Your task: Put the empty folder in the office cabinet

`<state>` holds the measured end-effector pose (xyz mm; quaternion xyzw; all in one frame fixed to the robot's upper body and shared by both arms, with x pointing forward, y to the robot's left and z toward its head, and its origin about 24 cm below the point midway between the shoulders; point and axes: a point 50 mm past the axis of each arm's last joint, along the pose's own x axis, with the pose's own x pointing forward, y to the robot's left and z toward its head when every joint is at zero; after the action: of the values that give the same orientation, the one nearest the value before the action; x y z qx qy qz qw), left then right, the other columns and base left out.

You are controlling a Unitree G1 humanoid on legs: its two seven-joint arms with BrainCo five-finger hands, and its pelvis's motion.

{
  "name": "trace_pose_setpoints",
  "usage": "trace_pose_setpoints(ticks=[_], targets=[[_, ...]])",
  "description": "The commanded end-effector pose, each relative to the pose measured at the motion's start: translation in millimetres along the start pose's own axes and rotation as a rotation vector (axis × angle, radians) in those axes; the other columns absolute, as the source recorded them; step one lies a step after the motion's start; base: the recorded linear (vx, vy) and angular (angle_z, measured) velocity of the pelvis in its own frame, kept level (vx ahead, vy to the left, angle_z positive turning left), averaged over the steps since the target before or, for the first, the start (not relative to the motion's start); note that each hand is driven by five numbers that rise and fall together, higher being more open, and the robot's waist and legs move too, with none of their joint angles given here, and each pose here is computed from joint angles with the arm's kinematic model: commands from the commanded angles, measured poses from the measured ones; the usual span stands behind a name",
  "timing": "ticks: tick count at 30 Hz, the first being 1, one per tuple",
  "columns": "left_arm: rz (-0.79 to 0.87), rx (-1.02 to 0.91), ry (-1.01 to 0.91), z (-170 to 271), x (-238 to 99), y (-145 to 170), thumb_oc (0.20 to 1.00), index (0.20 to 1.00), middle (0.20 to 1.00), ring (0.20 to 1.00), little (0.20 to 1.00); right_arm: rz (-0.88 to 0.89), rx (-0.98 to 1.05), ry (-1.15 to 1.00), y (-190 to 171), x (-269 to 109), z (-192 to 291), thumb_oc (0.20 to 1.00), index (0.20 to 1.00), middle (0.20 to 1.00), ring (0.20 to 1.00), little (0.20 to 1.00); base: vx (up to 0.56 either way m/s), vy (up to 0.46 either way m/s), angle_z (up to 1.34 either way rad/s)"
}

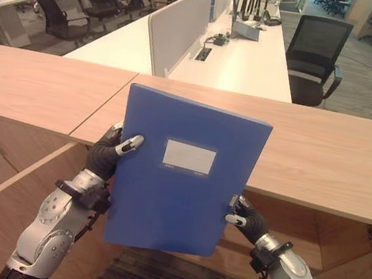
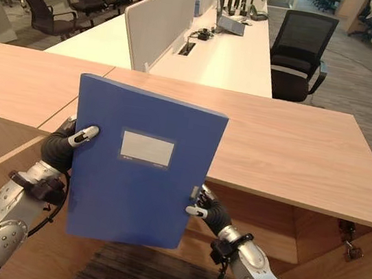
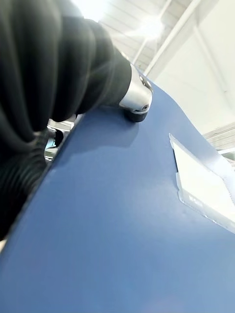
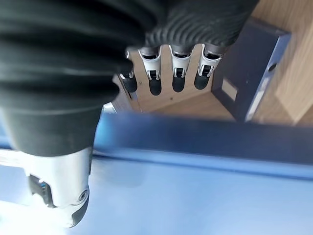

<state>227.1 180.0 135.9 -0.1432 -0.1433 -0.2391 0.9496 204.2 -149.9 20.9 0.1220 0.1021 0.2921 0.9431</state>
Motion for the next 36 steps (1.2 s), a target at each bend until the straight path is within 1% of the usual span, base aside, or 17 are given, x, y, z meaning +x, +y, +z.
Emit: trace_pose_setpoints(ticks=[1,7,16,24,36], targets=[[-0.089,0.035,-0.181,28.6,22.7,-11.1,0.2,0.2,0.2,0.2,0.2,0.067,0.02,-0.153,9.0,23.2,27.5,1.0,1.0,1.0,1.0,1.0,0.0,0.0,0.0],[-0.168,-0.011,-0.161,20.8,30.9,-27.6,0.2,0.2,0.2,0.2,0.2,0.075,0.033,-0.151,14.3,31.2,24.6,1.0,1.0,1.0,1.0,1.0,0.0,0.0,0.0],[-0.186,-0.044,-0.125,10.4,31.9,-33.0,0.2,0.2,0.2,0.2,0.2,0.123,0.028,-0.175,23.6,37.5,31.8,1.0,1.0,1.0,1.0,1.0,0.0,0.0,0.0],[-0.145,-0.079,-0.067,-3.2,22.5,-28.7,0.2,0.2,0.2,0.2,0.2,0.15,0.003,-0.266,29.5,41.7,54.9,1.0,1.0,1.0,1.0,1.0,0.0,0.0,0.0],[-0.094,-0.047,-0.004,-7.9,1.2,-14.3,0.2,0.2,0.2,0.2,0.2,0.107,-0.014,-0.282,18.3,29.0,59.6,1.0,1.0,1.0,1.0,1.0,0.0,0.002,-0.01]])
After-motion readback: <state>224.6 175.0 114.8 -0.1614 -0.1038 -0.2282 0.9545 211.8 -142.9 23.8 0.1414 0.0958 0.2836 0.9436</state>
